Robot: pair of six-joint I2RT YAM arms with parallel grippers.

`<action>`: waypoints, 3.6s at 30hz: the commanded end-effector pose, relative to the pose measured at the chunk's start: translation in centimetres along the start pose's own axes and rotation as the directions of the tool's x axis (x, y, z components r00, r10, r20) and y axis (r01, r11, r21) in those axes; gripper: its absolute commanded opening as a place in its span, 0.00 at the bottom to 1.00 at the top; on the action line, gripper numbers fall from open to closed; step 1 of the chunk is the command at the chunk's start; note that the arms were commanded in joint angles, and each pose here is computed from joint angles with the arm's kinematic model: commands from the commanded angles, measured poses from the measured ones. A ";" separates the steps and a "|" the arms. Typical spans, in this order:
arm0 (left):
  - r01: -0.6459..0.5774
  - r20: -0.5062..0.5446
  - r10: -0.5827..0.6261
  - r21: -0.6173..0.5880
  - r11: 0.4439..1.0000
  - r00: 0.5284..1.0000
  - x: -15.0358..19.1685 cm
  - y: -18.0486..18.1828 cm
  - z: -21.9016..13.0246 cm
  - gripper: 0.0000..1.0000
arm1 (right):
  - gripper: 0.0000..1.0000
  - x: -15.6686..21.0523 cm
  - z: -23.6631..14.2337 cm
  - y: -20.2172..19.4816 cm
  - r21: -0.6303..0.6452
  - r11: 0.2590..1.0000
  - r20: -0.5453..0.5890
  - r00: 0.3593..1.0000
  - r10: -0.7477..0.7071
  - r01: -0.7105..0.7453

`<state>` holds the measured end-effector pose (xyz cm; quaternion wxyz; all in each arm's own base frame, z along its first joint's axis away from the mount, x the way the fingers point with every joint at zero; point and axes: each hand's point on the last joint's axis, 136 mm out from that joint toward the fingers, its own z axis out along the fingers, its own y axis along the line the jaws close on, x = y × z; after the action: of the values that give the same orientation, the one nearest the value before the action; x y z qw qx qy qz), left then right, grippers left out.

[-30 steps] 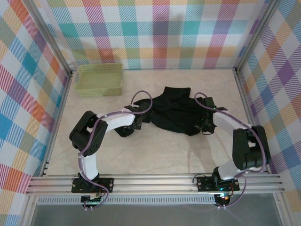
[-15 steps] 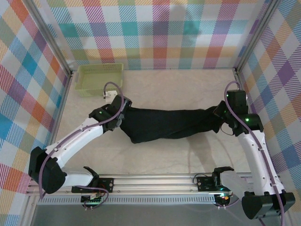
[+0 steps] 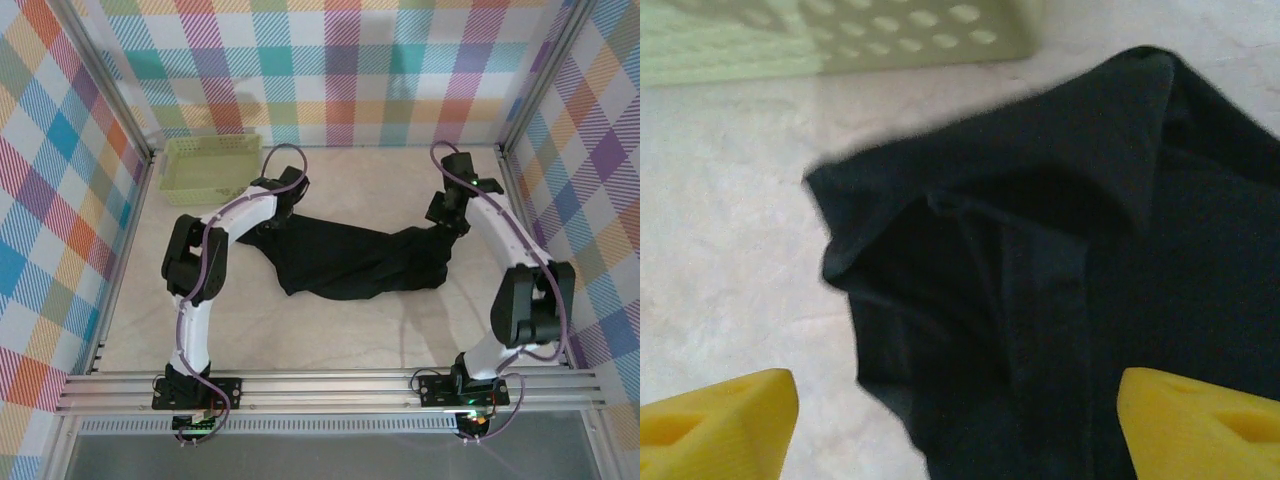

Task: Fold the inside-out t-shirt

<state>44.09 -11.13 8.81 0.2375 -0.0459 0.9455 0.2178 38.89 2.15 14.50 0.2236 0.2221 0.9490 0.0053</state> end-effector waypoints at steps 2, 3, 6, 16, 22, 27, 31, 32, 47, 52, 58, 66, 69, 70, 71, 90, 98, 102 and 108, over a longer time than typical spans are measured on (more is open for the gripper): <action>0.108 0.034 -0.113 0.115 0.987 0.993 2.0 2.3 -6.2 0.85 | 0.57 -0.9 -1.1 0.1 -0.024 1.000 0.047 0.999 0.004 -0.003; 0.138 0.024 -0.144 0.173 0.975 0.989 3.5 1.9 -7.0 0.85 | 0.58 -0.5 -1.3 -0.1 -0.028 1.000 0.050 0.999 0.006 -0.005; 0.210 -0.040 -0.209 0.333 0.919 0.977 8.3 -0.2 -8.3 0.86 | 0.62 1.0 -1.8 -0.9 -0.039 0.999 0.046 0.999 -0.002 0.004; 0.260 -0.098 -0.244 0.492 0.831 0.965 14.3 -6.1 -7.6 0.84 | 0.72 5.3 -3.5 -2.1 -0.129 0.991 0.039 0.999 -0.011 0.016; 0.251 -0.069 -0.252 0.512 0.821 0.965 14.4 -6.1 -7.3 0.84 | 0.76 6.7 -3.6 -2.6 -0.154 0.988 0.047 0.999 0.019 -0.012; 0.282 -0.080 -0.289 0.560 0.779 0.954 14.2 -6.3 -7.4 0.84 | 0.76 7.4 -3.6 -2.3 -0.189 0.981 0.028 0.998 0.047 -0.041; 0.307 -0.091 -0.314 0.577 0.757 0.945 14.8 -6.4 -7.1 0.83 | 0.76 7.8 -3.7 -2.3 -0.203 0.978 0.020 0.998 0.055 -0.049; 0.310 -0.093 -0.316 0.581 0.753 0.944 14.8 -6.5 -7.0 0.83 | 0.76 7.9 -3.7 -2.4 -0.203 0.978 0.023 0.998 0.054 -0.048; 0.296 -0.103 -0.289 0.555 0.777 0.952 16.7 -6.2 -7.4 0.73 | 0.76 8.6 -2.6 -2.5 -0.192 0.981 -0.002 0.999 0.034 -0.034; 0.257 -0.077 -0.269 0.621 0.741 0.960 17.3 -6.8 -8.5 0.72 | 0.76 8.8 -2.4 -2.3 -0.198 0.980 -0.014 0.999 0.032 -0.034; 0.245 -0.082 -0.248 0.612 0.752 0.965 18.2 -6.7 -7.9 0.60 | 0.76 9.0 -2.2 -2.3 -0.195 0.980 -0.027 0.999 0.026 -0.030; 0.239 -0.087 -0.235 0.601 0.763 0.968 18.3 -7.3 -7.5 0.46 | 0.77 8.9 -2.2 -2.3 -0.189 0.982 -0.023 0.999 0.024 -0.028; 0.214 -0.063 -0.219 0.588 0.780 0.974 18.3 -7.1 -7.8 0.52 | 0.77 8.9 -2.0 -2.4 -0.183 0.983 -0.023 0.999 0.023 -0.026; 0.201 -0.046 -0.214 0.580 0.789 0.976 18.2 -7.0 -8.0 0.56 | 0.77 8.9 -2.0 -2.5 -0.179 0.983 -0.024 0.999 0.023 -0.027; 0.188 -0.036 -0.205 0.574 0.797 0.978 18.3 -6.9 -8.1 0.57 | 0.77 8.9 -1.9 -2.5 -0.178 0.984 -0.023 0.999 0.023 -0.027; 0.190 -0.038 -0.201 0.531 0.826 0.979 18.8 -6.1 -6.7 0.15 | 0.38 8.2 1.5 -3.4 -0.049 0.999 -0.061 0.998 -0.004 0.001; 0.209 -0.027 -0.231 0.541 0.815 0.972 17.3 -4.5 -7.2 0.00 | 0.00 6.7 0.3 -3.8 -0.018 1.000 -0.008 1.000 -0.018 0.018; 0.219 -0.022 -0.248 0.548 0.807 0.968 15.9 -3.7 -7.8 0.00 | 0.00 5.8 -0.8 -3.5 -0.025 1.000 0.022 1.000 -0.016 0.016; 0.270 -0.012 -0.331 0.605 0.749 0.944 10.1 -1.3 -9.7 0.00 | 0.00 2.3 -5.4 -3.1 -0.039 0.999 0.125 0.992 0.001 0.004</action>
<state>29.36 -16.80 7.39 0.2929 -0.1121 0.9432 -0.1101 32.96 1.65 13.75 0.2417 0.2157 0.9459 0.0163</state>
